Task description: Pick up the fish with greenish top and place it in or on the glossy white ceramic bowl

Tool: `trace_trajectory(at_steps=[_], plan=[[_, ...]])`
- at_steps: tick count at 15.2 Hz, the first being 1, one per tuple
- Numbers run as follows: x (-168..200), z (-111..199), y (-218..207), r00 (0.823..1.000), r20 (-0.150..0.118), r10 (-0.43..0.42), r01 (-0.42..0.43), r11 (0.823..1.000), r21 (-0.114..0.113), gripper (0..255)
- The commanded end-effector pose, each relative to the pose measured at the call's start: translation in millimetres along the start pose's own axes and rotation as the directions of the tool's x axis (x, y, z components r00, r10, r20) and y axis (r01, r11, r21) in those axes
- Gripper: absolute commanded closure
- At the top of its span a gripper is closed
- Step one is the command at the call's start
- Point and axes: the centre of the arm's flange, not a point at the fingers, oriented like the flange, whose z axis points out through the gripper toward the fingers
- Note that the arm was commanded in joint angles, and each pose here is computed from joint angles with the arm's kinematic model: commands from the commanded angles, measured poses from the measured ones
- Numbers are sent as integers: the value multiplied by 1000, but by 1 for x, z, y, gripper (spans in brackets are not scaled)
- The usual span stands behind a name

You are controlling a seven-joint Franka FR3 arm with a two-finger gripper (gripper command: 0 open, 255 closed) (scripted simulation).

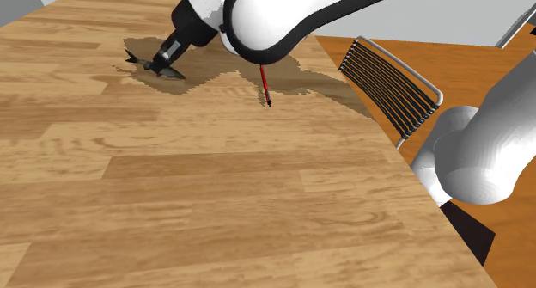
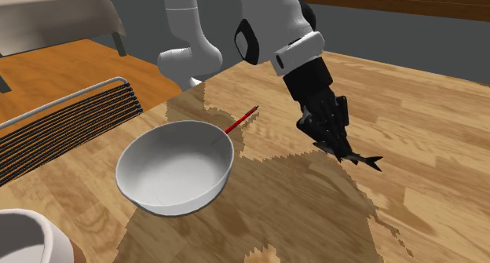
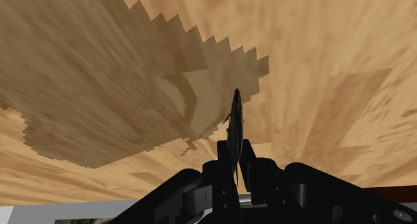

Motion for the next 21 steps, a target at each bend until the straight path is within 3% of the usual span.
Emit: trace_trajectory(at_steps=[1,21], plan=[[7,-8,0,1000,0,0,0,1000,0,255],[81,-83,4,1000,0,0,0,1000,0,255]])
